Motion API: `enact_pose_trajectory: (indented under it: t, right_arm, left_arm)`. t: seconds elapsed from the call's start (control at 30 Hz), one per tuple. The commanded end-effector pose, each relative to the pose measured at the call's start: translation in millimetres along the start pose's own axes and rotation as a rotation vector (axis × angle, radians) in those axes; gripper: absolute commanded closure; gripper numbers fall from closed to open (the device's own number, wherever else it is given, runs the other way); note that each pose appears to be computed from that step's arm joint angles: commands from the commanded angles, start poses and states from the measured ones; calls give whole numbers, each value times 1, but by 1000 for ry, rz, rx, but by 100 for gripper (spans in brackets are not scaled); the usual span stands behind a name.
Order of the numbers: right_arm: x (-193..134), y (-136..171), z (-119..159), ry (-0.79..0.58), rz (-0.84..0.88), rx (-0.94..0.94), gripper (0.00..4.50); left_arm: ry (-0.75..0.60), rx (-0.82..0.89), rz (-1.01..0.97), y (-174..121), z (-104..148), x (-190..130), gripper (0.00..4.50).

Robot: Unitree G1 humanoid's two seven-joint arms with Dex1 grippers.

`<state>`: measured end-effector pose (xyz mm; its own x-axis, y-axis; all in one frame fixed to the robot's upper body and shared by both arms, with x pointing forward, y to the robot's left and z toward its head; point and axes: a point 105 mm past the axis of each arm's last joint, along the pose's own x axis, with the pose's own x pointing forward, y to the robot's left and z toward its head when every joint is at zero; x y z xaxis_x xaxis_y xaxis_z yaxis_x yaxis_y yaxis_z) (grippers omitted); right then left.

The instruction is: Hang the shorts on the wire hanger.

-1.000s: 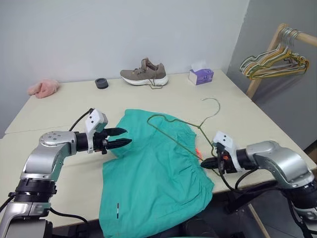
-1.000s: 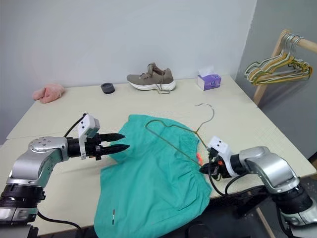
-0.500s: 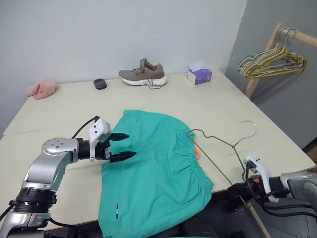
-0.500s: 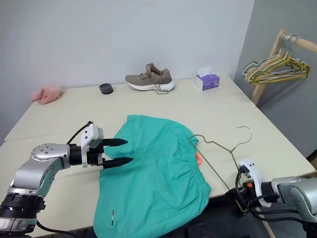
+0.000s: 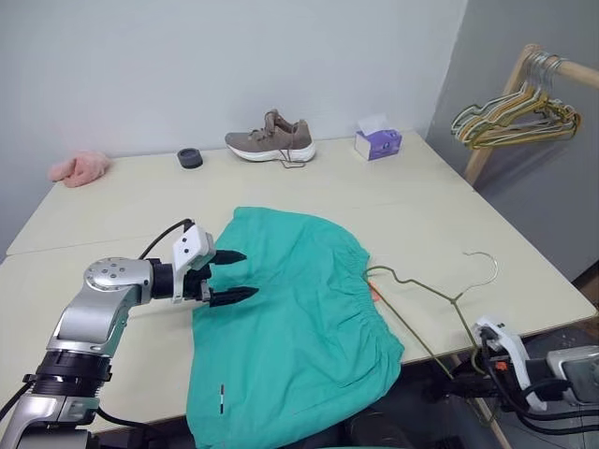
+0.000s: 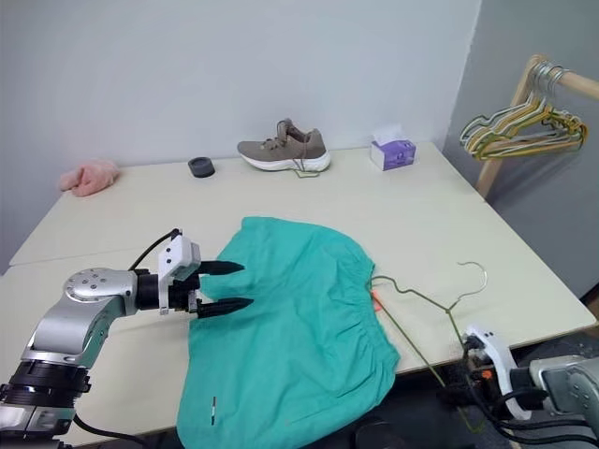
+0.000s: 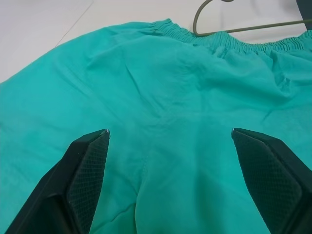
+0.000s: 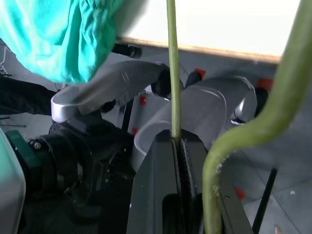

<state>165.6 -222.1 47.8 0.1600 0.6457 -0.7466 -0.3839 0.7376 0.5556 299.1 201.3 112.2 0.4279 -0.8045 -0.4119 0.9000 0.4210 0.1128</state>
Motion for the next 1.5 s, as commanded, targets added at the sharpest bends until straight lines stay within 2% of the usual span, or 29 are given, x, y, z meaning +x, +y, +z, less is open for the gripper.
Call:
enact_pose_trajectory:
  t: [0.03, 0.53, 0.73, 1.07, 1.23, 1.4, 1.5]
  right_arm:
    - [-7, 2, 0, -15, 14, -8, 450]
    - [-5, 24, 2, 26, 99, -144, 450]
    - [5, 18, 4, 39, 76, -134, 450]
    - [22, 1, 34, 6, 12, -62, 450]
    - [26, 5, 46, 23, 49, -41, 450]
    - [21, 1, 62, -6, 36, -31, 450]
    - [13, 1, 65, -10, 46, -78, 450]
  left_arm:
    - [-16, 48, 2, 2, 9, 0, 28]
    - [-26, 46, 10, 3, 14, 1, 28]
    - [-27, 45, 9, 2, 14, 3, 28]
    - [-41, 40, 6, 1, 19, 4, 28]
    - [-42, 43, 13, 2, 20, 3, 28]
    - [-44, 33, 42, 5, 20, -1, 28]
    - [-42, 24, 110, 16, 18, -9, 28]
